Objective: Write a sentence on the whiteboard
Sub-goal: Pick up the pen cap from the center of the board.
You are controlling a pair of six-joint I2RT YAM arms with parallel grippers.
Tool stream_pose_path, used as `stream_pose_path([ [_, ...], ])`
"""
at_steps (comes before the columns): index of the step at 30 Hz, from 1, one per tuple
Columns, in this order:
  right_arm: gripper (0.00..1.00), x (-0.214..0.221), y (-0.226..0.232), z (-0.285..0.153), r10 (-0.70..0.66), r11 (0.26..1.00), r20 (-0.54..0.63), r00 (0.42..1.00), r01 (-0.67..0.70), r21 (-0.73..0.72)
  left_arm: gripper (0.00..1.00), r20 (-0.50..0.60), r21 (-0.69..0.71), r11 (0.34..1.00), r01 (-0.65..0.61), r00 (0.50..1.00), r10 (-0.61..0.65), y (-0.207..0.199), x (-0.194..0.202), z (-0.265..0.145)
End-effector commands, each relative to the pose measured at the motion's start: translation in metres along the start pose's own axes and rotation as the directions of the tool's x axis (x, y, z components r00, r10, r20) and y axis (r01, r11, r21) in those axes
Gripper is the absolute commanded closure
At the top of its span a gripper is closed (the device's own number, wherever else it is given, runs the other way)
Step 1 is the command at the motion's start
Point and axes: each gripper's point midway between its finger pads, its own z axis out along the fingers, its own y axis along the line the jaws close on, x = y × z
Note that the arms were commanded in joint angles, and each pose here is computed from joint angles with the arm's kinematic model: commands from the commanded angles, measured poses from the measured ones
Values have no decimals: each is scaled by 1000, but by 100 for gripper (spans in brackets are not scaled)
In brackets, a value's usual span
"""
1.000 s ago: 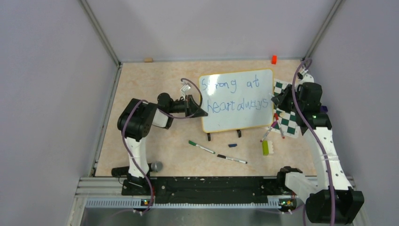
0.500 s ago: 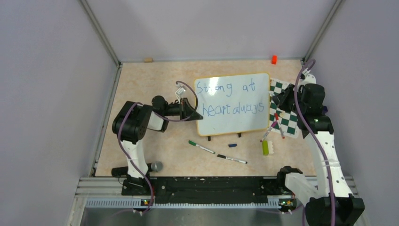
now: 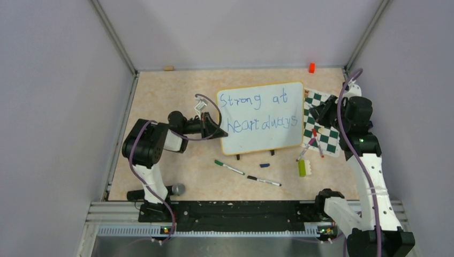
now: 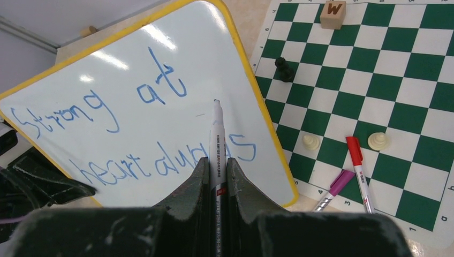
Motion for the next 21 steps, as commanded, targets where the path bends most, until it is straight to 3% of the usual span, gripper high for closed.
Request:
stream_pose_path([
  [1, 100, -10, 8, -4, -1, 999, 41, 999, 3, -34, 100, 90, 18, 944, -329, 941, 327, -29, -59, 2],
  [7, 100, -7, 6, -5, 0, 1000, 36, 999, 1, -32, 100, 86, 6, 947, -322, 944, 320, -22, -59, 3],
  [21, 100, -6, 11, -11, -8, 998, 43, 999, 10, -55, 100, 94, -74, 958, -276, 955, 282, 9, -15, -12],
])
